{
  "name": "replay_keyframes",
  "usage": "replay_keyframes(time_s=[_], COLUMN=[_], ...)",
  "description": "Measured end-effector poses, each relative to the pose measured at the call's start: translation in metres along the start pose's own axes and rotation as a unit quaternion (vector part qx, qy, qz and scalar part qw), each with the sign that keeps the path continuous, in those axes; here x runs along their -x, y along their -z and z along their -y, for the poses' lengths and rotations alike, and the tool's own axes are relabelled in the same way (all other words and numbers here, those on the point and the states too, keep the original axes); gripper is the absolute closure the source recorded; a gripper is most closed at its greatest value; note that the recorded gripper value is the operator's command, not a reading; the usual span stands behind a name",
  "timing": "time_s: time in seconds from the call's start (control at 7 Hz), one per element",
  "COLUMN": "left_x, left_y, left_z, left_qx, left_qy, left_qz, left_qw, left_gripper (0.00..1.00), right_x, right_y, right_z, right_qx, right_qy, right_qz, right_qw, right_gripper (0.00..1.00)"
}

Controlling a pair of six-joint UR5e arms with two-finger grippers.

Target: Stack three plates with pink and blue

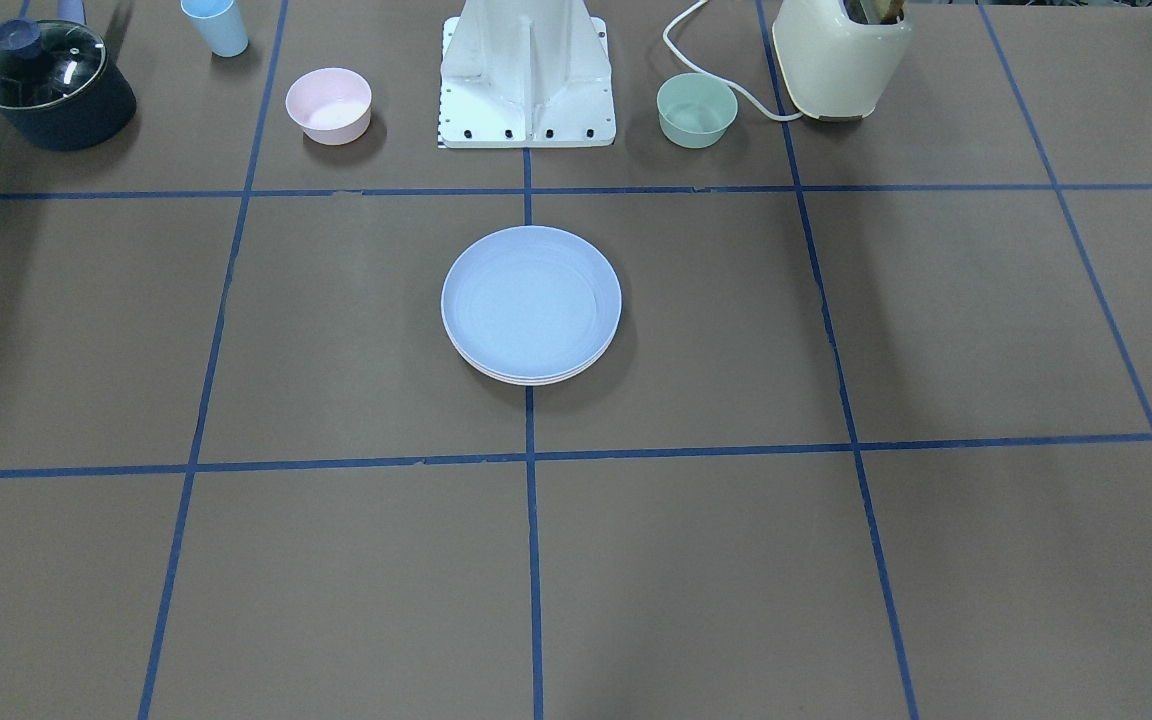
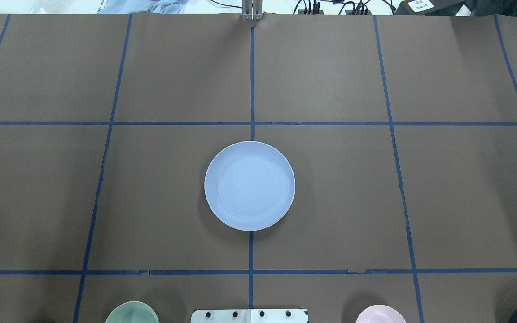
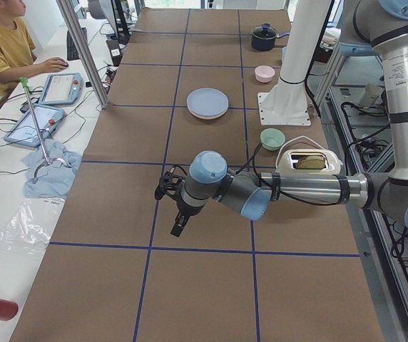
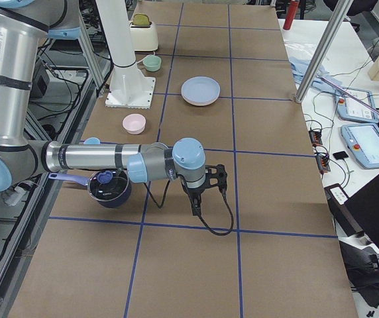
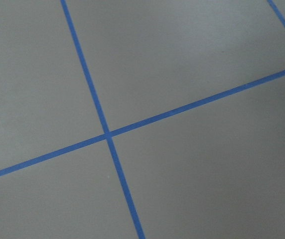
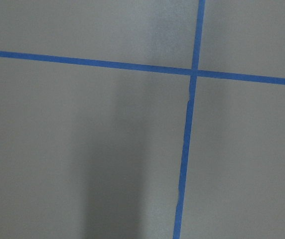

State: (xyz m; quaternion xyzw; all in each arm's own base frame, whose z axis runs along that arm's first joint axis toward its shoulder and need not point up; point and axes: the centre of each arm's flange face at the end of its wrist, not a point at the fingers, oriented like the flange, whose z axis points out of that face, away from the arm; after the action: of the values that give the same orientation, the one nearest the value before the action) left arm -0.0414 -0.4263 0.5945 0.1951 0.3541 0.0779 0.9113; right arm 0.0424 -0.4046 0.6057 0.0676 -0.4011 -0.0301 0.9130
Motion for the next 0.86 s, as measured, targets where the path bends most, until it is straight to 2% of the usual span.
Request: replay_keyframes(time_s=[0.29,0.57,0.86], left_x=[0.002,0.004,0.002], left_y=[0.002,-0.001,0.002], left_z=[0.008,-0.003,0.001], left_qx=[0.01,0.016,0.012], left_qy=[0.011,0.018,0.016], left_qz=[0.001,-0.016,-0.021], left_qw=[0.9999,0.9996,0.9996], left_gripper=[0.01,0.01,0.01], right_x=[0.002,-0.001,-0.01], right_y=[0.0,-0.003,-0.011], right_z=[0.003,0.003,0.003], right_qx=[-0.001,0.002,0.008], right_qy=[0.003,0.002,-0.004], right_qz=[0.0,-0.002,-0.003], right_qw=[1.0,1.0,1.0], right_gripper=[0.0,0.0,0.0])
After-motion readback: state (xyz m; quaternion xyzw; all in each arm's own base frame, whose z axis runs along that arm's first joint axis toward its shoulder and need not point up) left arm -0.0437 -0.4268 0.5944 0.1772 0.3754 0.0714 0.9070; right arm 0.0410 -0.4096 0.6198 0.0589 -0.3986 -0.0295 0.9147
